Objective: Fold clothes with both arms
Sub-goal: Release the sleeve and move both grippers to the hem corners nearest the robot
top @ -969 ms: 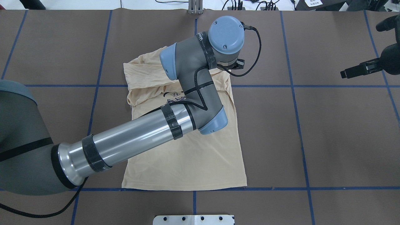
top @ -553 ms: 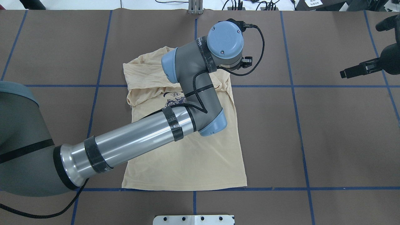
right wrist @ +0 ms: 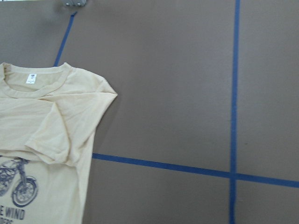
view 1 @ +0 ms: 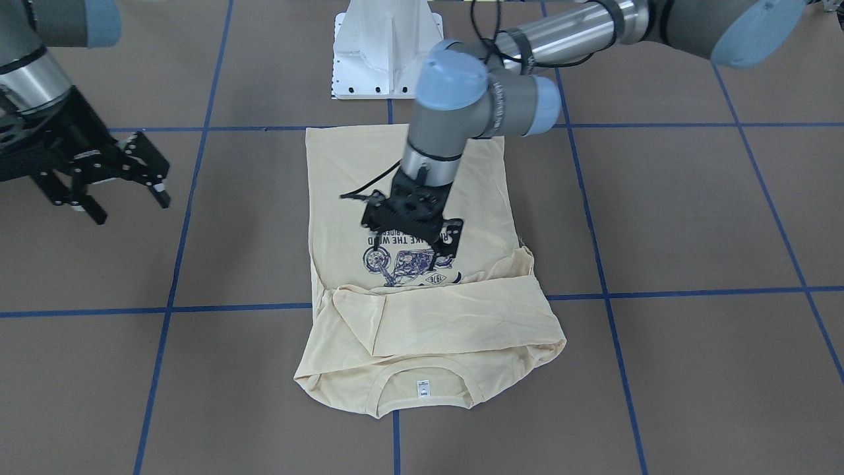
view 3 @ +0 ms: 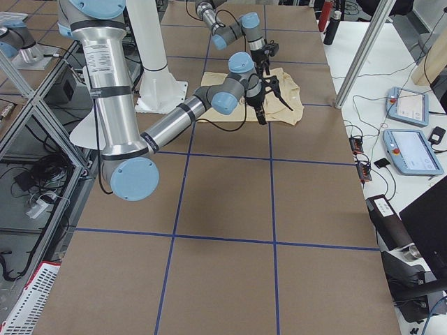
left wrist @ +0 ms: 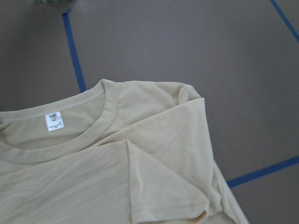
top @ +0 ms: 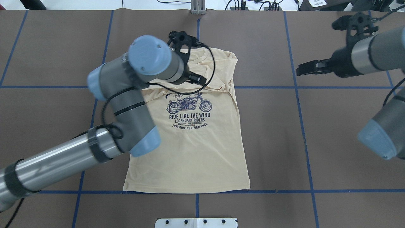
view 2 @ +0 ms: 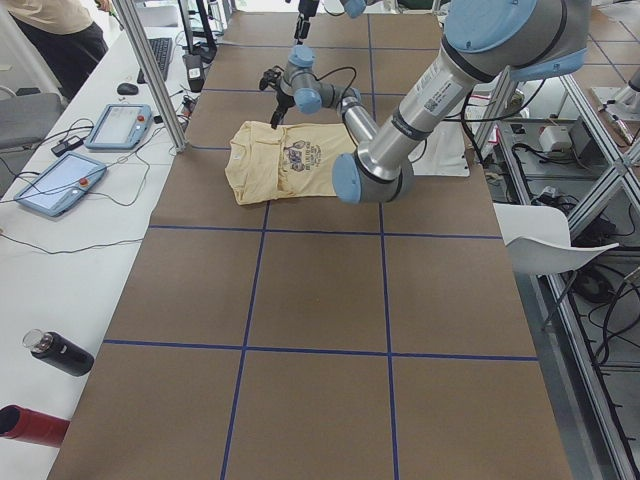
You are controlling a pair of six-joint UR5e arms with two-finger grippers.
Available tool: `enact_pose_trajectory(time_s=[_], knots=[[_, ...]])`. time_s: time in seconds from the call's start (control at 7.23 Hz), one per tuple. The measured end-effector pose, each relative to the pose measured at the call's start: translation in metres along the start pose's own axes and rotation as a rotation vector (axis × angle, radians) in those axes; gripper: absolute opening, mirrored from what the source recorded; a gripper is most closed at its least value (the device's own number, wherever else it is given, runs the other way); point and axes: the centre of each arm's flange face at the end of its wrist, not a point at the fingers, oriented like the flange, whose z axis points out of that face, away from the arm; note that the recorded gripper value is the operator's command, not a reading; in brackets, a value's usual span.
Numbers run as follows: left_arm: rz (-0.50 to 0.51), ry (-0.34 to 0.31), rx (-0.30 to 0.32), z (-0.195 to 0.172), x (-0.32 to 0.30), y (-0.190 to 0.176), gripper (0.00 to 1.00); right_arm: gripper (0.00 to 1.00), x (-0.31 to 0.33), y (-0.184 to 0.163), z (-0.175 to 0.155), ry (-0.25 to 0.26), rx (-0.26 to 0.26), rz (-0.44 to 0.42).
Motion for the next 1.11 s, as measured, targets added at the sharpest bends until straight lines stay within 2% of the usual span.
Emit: enact_pose_trajectory(time_s=[0.14,0.42,0.69,0.83,1.11], knots=[[0.014,-0.002,0.004,-0.029,-0.044,0.046,1.00,1.00,-0.056,0.027,0.012,0.004,0.005,0.042],[-0.109,0.009,-0.002,-0.071,-0.107,0.131,1.00,1.00,-0.149,0.116,0.026,0.054,0.020,0.096],[-0.220,0.031,-0.027,-0.069,-0.121,0.212,1.00,1.00,-0.191,0.204,0.037,0.073,0.050,0.105],[-0.267,0.031,-0.046,-0.061,-0.109,0.249,1.00,1.00,-0.193,0.231,0.042,0.086,0.054,0.099],[-0.326,0.004,-0.104,-0.046,-0.076,0.300,1.00,1.00,-0.187,0.253,0.048,0.110,0.060,0.085]])
